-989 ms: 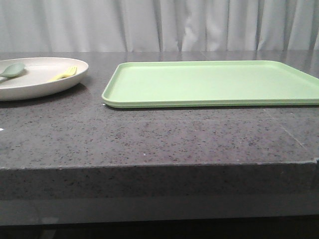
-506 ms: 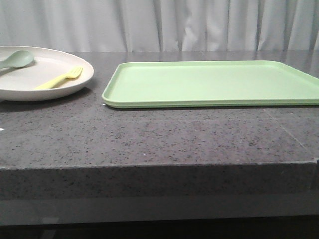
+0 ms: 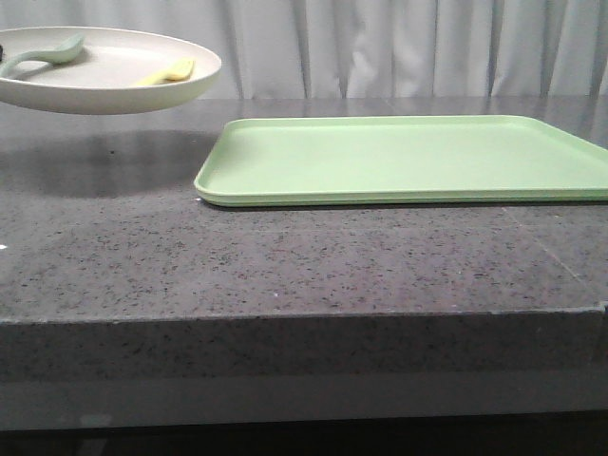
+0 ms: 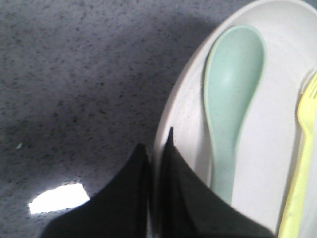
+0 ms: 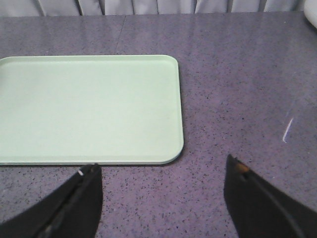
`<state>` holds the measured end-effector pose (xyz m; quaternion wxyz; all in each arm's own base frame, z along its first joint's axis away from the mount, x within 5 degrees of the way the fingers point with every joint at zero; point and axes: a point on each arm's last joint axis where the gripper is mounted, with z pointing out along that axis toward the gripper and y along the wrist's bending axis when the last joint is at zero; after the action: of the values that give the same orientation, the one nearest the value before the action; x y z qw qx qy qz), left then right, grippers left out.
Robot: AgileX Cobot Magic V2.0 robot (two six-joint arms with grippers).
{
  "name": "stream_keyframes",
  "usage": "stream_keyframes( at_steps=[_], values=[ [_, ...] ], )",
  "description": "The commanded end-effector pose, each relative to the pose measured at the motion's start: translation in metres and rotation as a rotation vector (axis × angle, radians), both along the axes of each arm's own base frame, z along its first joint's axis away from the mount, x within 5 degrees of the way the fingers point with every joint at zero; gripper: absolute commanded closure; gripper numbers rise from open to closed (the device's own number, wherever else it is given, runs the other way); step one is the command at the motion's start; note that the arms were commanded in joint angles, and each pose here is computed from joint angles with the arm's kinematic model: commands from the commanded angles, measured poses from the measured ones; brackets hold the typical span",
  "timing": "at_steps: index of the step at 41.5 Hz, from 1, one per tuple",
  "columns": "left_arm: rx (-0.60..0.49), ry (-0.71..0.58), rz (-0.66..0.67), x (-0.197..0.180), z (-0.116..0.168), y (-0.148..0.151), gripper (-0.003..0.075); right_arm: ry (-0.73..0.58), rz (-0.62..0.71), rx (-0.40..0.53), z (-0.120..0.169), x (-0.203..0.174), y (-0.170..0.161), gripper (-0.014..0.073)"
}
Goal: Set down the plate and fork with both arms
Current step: 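Lift the plate and carry it over the green tray with the left gripper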
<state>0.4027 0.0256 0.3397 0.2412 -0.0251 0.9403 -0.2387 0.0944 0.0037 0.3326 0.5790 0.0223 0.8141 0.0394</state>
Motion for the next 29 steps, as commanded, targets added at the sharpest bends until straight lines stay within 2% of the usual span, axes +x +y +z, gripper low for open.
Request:
stream_keyframes(
  at_steps=[1,16,21,29],
  values=[
    [-0.089,-0.122,-0.008,-0.011,0.046,-0.03,0.0738,-0.1,-0.005,-0.01,0.017,0.003,-0.001,0.0054],
    [-0.177,-0.126,-0.081,-0.006,0.043,-0.122,0.0738,-0.1,-0.005,-0.01,0.017,0.003,-0.001,0.0054],
    [-0.194,-0.106,-0.116,-0.004,0.031,-0.154,0.0738,-0.1,-0.005,-0.01,0.017,0.003,-0.001,0.0054],
    [-0.237,-0.101,-0.086,0.004,0.014,-0.192,0.0738,-0.097,-0.005,-0.01,0.017,0.003,-0.001,0.0054]
  ],
)
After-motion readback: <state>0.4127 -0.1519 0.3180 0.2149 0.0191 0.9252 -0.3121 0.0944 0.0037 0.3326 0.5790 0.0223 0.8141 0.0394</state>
